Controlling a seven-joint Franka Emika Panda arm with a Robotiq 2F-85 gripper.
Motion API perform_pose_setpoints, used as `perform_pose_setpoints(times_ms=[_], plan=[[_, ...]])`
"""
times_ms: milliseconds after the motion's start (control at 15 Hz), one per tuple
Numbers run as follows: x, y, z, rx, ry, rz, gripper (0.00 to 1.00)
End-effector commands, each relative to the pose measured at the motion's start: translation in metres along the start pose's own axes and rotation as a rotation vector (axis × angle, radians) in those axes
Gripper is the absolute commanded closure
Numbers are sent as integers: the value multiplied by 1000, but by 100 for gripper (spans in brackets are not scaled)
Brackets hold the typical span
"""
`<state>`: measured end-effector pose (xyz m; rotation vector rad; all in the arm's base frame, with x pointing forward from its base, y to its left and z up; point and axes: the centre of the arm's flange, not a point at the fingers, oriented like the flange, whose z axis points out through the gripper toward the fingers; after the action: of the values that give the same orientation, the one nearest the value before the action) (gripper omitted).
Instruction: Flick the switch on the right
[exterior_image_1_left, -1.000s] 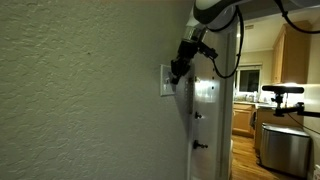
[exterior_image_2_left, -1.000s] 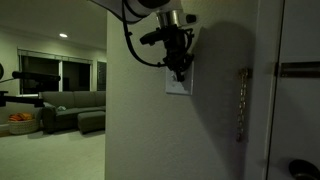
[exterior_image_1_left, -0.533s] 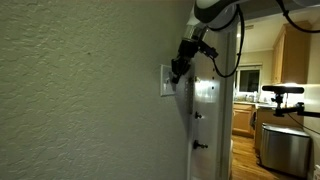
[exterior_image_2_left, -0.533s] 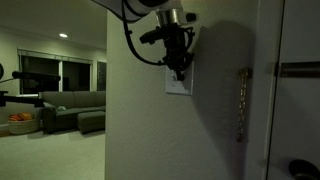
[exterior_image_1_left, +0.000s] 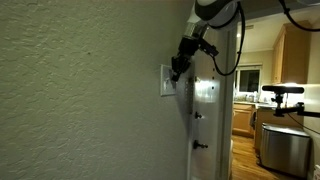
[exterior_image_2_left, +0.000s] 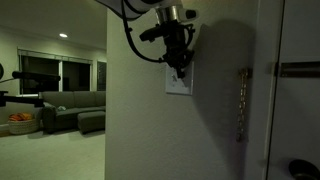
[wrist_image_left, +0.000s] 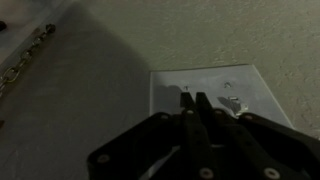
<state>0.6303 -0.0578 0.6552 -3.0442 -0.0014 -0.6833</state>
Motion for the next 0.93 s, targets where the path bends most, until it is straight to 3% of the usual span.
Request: perform_pose_setpoints(times_ms=[0,200,267,333,533,867], plan=[[-8,6,-42,8,-2,-15,94],[-10,5,-44,-2,-8,-19,94],[-12,6,-44,-6,-10,-19,90],[-15,6,-44,-14,-20,-19,67],[-29,9,-57,-15,-65,-13,58],[-56,10,-46,35,-199,9,25]])
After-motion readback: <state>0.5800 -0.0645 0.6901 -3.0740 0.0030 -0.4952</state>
